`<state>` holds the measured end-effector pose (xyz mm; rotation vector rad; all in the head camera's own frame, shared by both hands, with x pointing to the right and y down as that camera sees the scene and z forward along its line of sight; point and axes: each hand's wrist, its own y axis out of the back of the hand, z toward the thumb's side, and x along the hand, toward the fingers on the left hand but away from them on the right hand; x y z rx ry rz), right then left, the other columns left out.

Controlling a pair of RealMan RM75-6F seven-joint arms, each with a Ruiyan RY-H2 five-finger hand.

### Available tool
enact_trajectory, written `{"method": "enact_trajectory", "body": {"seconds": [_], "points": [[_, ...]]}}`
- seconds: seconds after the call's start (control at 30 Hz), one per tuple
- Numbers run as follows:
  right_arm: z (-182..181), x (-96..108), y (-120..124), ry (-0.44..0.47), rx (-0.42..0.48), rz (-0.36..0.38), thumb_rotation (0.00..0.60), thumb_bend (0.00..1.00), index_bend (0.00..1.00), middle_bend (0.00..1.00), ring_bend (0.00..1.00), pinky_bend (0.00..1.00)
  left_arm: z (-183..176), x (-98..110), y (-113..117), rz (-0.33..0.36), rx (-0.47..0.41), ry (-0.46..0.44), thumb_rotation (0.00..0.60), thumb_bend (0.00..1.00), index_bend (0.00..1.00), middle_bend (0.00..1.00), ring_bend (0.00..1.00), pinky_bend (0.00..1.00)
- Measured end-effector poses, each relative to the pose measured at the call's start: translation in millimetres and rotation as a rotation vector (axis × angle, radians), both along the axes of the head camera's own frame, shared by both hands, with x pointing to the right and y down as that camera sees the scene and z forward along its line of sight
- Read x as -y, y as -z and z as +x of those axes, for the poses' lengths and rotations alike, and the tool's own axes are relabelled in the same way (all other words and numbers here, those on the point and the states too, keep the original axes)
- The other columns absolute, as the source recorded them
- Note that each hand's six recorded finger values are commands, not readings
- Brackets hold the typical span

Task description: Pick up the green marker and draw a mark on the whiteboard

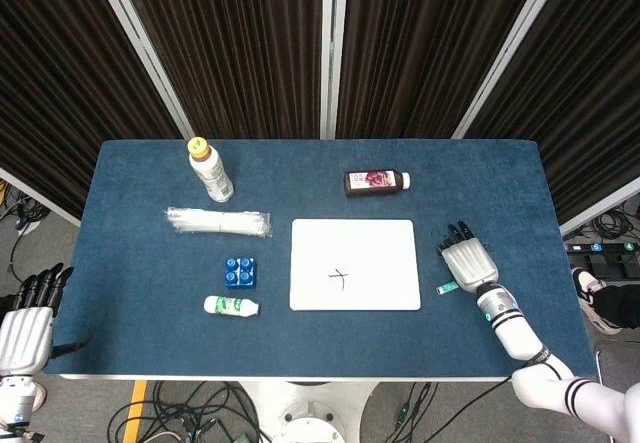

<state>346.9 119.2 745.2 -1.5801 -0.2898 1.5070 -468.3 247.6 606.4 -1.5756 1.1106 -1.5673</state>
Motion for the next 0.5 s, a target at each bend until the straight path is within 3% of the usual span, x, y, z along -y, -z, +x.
{"method": "enact_trajectory", "body": {"seconds": [0.23,0.5], "points": [[8.4,-8.4,41.5,-0.099,0.1,0.079,0.6,0.43,0.19,0.2,0.0,0.0,-0.3,1.7,-1.2,0.003,-0.004,0.001,0.6,0.0,0.03,0.0,0.0,0.0],[53.2,-39.7,129.4,-0.276,0.272,0.251,0.6,0.43,0.19,0.24,0.01,0.0,1.6,4.4,-4.2,0.001,-0.005,-0.005,0.6,0.0,0.03,0.0,0.0,0.0]]}}
